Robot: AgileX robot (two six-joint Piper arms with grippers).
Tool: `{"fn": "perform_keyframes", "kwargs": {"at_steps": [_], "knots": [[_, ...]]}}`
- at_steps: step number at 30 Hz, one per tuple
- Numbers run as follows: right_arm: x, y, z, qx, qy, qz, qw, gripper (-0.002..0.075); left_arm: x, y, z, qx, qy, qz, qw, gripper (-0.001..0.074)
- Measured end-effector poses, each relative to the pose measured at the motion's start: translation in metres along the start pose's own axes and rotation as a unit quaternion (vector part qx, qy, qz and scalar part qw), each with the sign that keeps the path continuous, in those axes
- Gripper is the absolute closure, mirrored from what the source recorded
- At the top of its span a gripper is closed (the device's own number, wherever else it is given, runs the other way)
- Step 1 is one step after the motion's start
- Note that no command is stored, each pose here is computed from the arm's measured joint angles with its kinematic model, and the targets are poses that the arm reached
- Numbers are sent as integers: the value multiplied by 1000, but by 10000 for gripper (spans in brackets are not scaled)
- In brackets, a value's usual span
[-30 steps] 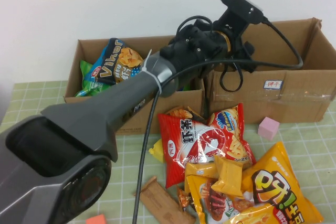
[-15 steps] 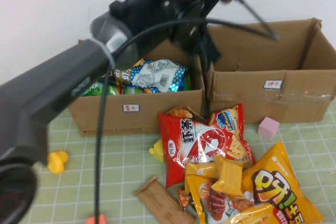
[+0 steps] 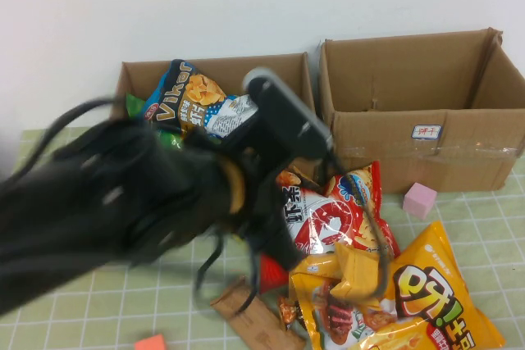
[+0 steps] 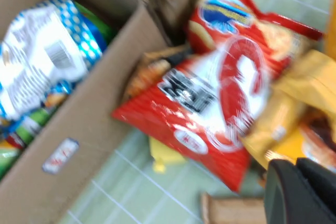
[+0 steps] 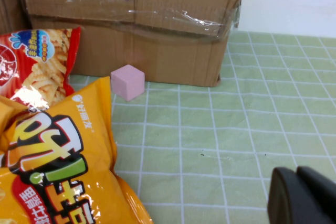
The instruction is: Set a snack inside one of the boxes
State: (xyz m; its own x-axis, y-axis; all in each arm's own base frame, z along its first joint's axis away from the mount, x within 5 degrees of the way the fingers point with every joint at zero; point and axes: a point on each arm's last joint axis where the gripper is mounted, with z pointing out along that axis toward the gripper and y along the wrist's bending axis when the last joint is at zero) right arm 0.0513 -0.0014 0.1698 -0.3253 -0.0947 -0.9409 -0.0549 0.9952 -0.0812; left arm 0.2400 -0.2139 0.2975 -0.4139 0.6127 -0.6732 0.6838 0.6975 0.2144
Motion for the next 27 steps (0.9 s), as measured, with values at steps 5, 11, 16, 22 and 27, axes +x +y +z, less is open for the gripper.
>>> {"fn": "perform_keyframes", "kwargs": {"at_steps": [5, 11, 16, 22, 27], "knots": [[0, 0, 0, 0, 0, 0, 1000, 728, 27, -8, -44, 13, -33, -14, 999, 736], [0, 0, 0, 0, 0, 0, 1000, 728, 53, -6, -74, 16, 1, -48, 999, 736], [0, 0, 0, 0, 0, 0, 1000, 728, 66, -3, -77, -6, 60, -35, 998, 736], [0, 0, 0, 0, 0, 0, 1000, 728, 72, 0, -78, -20, 92, -42, 995, 736], [0, 0, 0, 0, 0, 0, 1000, 728, 72, 1, -74, -30, 53, -28, 998, 736]]}}
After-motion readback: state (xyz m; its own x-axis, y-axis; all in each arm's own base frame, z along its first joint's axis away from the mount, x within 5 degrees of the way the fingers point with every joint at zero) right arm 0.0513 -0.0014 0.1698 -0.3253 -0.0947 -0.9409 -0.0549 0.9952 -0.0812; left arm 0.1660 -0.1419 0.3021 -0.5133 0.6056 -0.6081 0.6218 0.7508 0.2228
